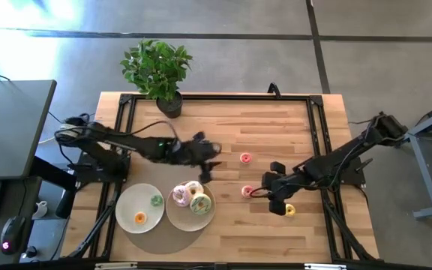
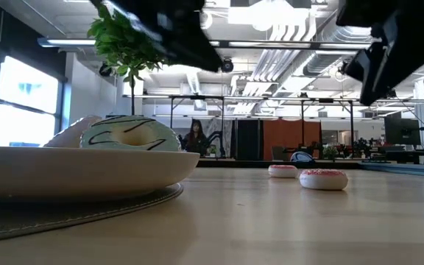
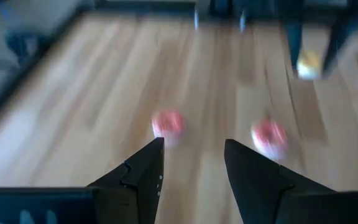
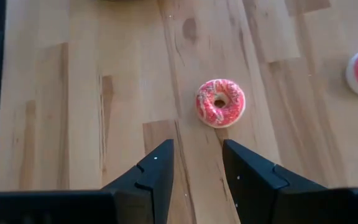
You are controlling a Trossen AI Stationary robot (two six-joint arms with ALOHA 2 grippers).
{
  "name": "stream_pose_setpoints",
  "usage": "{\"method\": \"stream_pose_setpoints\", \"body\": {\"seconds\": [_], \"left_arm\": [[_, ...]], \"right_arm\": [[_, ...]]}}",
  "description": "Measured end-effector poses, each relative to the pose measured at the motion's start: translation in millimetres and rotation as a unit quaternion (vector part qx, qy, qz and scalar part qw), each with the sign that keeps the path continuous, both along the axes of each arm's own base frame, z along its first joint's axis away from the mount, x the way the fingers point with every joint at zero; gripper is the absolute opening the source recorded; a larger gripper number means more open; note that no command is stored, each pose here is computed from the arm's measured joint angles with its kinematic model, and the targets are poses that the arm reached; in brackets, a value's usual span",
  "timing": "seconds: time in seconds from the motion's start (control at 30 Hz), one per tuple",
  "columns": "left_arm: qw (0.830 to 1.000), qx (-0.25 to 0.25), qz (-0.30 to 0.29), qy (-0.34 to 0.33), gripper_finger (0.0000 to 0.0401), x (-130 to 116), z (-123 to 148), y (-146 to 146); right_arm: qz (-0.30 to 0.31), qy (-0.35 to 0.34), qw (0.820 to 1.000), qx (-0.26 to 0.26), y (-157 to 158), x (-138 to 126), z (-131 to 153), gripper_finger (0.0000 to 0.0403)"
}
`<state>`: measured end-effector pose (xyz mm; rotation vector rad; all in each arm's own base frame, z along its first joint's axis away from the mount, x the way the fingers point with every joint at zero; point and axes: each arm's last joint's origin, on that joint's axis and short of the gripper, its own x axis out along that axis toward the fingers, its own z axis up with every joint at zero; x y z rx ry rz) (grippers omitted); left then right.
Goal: Pick & Place donuts
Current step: Put the top small pink donut on the white plate
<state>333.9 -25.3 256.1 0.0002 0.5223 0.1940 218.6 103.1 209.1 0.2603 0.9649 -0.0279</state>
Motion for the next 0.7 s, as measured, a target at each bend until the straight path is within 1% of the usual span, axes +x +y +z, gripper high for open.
{"method": "stream_pose_setpoints", "body": {"seconds": [0.03,0.07,0.1,0.23,0.3,0.37,0.47,0.57,0.63,0.7], "left_arm": [[1.000,0.011,-0.001,-0.010,0.0165,7.7,-3.9,6.4],[1.000,0.017,-0.004,-0.006,0.0165,13.1,-11.6,12.4],[1.000,0.015,-0.006,-0.005,0.0165,18.9,-20.6,19.2],[0.998,-0.015,-0.032,-0.052,0.0165,48.6,-53.4,43.2],[0.997,-0.028,-0.046,-0.058,0.0165,56.7,-69.4,52.5],[0.996,-0.033,-0.050,-0.067,0.0165,70.9,-81.0,61.1],[0.997,-0.038,-0.045,-0.041,0.0165,86.1,-100.5,68.0],[0.997,-0.029,-0.068,-0.036,0.0165,104.6,-110.0,67.6],[0.996,-0.022,-0.081,-0.012,0.0165,113.4,-115.1,66.9],[0.996,-0.022,-0.081,0.025,0.0165,121.0,-120.2,64.7]], "right_arm": [[0.001,-0.001,1.000,0.002,-0.8,-1.8,-4.4,0.0133],[0.004,0.002,1.000,0.005,-1.5,-3.9,-8.5,0.0133],[0.006,0.005,1.000,0.009,-2.2,-5.8,-12.0,0.0134],[-0.003,0.022,0.999,0.032,-3.6,-11.1,-22.2,0.0133],[-0.008,0.034,0.998,0.042,-3.9,-12.8,-24.6,0.0133],[-0.012,0.036,0.998,0.049,-3.7,-12.9,-24.9,0.0133],[-0.012,0.033,0.998,0.050,-3.5,-12.5,-24.6,0.0133],[-0.012,0.032,0.998,0.049,-3.5,-12.3,-24.5,0.0133],[-0.014,0.030,0.998,0.047,-3.7,-12.2,-24.4,0.0133],[-0.014,0.029,0.998,0.048,-3.6,-11.9,-24.3,0.0133]]}}
